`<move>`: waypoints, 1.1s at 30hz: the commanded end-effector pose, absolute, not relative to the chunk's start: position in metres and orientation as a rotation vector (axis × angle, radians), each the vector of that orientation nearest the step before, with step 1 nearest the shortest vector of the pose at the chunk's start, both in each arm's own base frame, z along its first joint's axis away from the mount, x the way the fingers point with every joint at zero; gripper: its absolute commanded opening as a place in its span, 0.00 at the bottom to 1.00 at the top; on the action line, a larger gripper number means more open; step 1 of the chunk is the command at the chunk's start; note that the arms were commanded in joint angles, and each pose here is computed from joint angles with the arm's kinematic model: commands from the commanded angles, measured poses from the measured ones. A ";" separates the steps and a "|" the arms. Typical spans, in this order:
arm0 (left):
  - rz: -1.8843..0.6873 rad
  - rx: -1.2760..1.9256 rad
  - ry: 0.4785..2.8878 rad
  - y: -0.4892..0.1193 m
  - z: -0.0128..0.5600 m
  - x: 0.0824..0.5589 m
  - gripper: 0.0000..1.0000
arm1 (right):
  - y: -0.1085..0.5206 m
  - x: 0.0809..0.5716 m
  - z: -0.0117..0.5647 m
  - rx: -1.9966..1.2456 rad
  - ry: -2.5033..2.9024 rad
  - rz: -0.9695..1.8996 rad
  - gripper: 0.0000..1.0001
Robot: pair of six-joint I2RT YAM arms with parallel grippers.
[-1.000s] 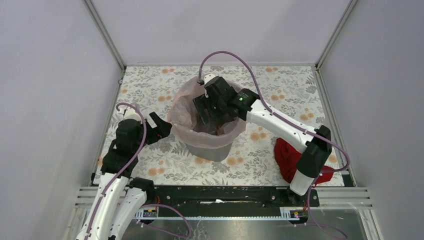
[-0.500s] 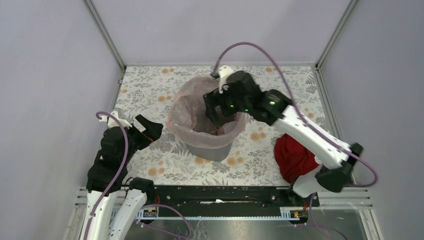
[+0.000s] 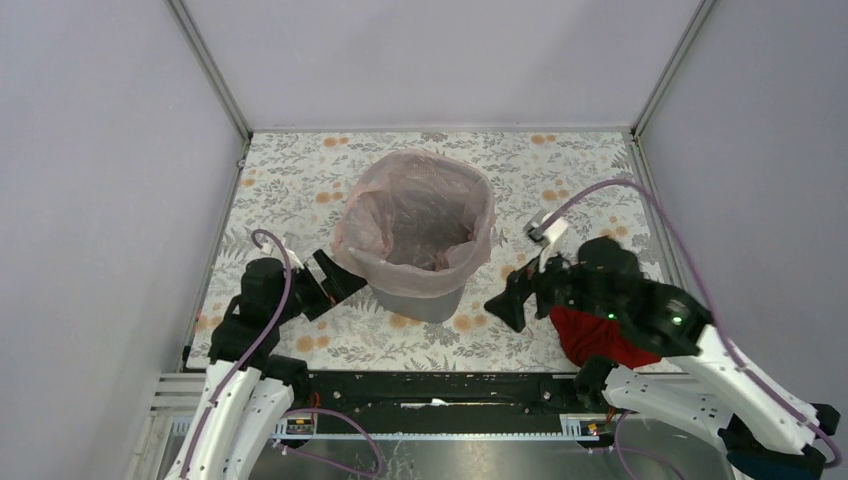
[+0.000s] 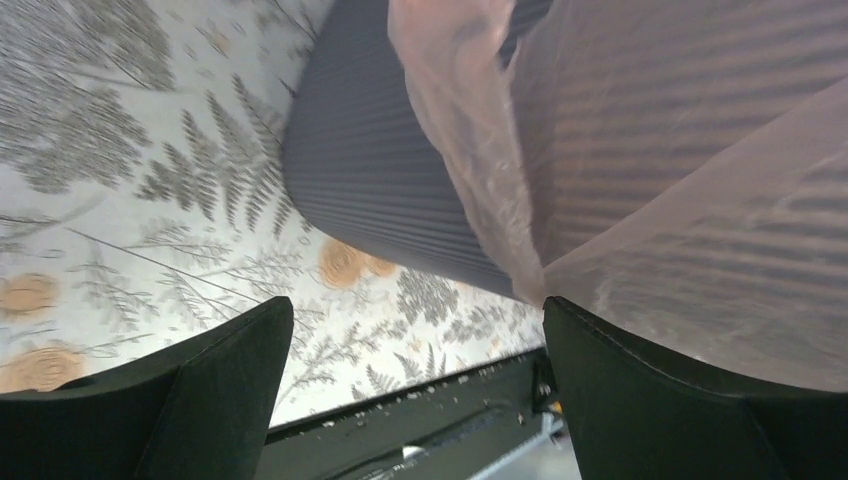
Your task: Put the trash bags into the trash bin
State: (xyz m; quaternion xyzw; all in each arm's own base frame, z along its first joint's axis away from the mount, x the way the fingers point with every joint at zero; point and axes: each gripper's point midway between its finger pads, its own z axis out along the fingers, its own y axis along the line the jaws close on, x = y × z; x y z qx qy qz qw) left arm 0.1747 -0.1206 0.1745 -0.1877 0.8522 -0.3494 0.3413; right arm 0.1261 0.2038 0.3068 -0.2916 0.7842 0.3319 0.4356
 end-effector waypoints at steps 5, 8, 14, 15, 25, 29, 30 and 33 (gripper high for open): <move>-1.428 -0.467 2.148 -0.173 0.158 0.171 0.99 | 0.265 0.106 0.202 -0.608 2.157 1.221 1.00; -1.474 -0.536 2.131 -0.176 0.149 0.177 0.99 | 0.276 0.125 0.179 -0.451 2.187 1.214 1.00; -1.587 -0.656 2.028 -0.180 0.140 0.191 0.99 | 0.291 0.159 0.148 -0.065 2.110 1.315 1.00; -1.594 -0.670 2.010 -0.180 0.138 0.194 0.99 | 0.293 0.164 0.143 -0.018 2.095 1.322 1.00; -1.474 -0.723 2.009 -0.178 0.122 0.238 0.99 | 0.284 0.244 0.108 0.298 2.077 1.098 1.00; -1.463 -0.702 1.992 -0.184 0.131 0.270 0.99 | 0.273 0.283 0.112 0.323 2.061 1.144 1.00; -1.461 -0.699 1.991 -0.186 0.133 0.278 0.99 | 0.271 0.293 0.111 0.313 2.058 1.128 1.00; -1.467 -0.690 1.973 -0.193 0.138 0.303 0.99 | 0.264 0.326 0.109 0.313 2.058 1.091 1.00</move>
